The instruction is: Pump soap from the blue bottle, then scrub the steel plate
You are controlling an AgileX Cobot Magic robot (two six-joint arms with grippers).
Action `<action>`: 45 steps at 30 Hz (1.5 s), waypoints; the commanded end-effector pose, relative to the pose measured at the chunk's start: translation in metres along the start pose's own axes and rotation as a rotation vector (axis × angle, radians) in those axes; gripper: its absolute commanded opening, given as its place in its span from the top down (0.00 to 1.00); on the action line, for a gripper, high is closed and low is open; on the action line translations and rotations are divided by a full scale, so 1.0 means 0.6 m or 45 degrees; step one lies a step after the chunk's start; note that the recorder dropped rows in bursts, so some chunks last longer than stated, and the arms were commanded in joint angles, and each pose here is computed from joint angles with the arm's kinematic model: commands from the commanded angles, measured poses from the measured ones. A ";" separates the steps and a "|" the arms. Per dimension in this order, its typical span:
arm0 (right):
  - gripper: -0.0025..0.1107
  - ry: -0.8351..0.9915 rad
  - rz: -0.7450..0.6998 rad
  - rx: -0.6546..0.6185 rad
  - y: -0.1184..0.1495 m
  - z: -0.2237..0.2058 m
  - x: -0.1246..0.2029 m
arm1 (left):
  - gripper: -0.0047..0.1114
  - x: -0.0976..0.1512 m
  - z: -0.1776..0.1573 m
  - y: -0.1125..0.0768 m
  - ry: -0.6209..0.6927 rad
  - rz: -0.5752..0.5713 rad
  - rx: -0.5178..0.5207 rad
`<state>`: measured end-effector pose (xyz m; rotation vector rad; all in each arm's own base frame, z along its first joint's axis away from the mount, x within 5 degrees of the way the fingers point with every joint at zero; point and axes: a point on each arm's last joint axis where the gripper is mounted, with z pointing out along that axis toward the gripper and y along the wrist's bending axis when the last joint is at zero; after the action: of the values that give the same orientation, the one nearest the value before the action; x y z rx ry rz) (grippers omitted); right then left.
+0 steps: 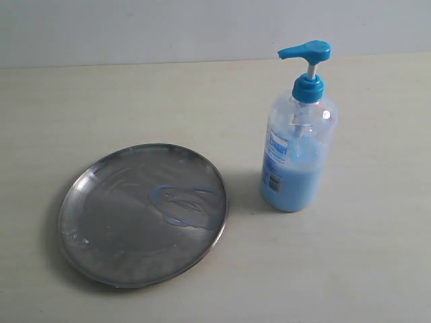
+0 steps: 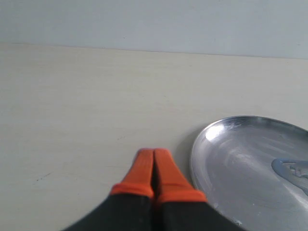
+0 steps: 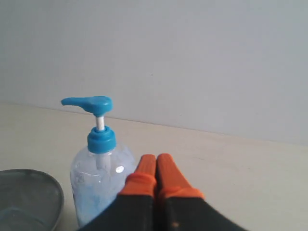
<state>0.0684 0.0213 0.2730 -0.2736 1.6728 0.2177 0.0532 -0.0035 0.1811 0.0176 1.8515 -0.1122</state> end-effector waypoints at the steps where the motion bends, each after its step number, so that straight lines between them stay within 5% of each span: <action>1: 0.98 0.013 0.026 0.079 -0.006 -0.008 0.034 | 0.96 0.000 0.000 0.000 -0.015 -0.005 0.003; 19: 0.98 0.064 0.103 0.321 -0.021 -0.014 0.141 | 0.96 0.000 0.000 0.000 -0.015 -0.005 0.003; 45: 0.98 0.085 0.096 0.330 -0.021 -0.014 0.144 | 0.96 0.000 0.000 0.000 -0.015 -0.005 0.003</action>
<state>0.0552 0.0022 0.1898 -0.0305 1.7594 0.0487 0.0532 -0.0035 0.1811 0.0176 1.8515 -0.1122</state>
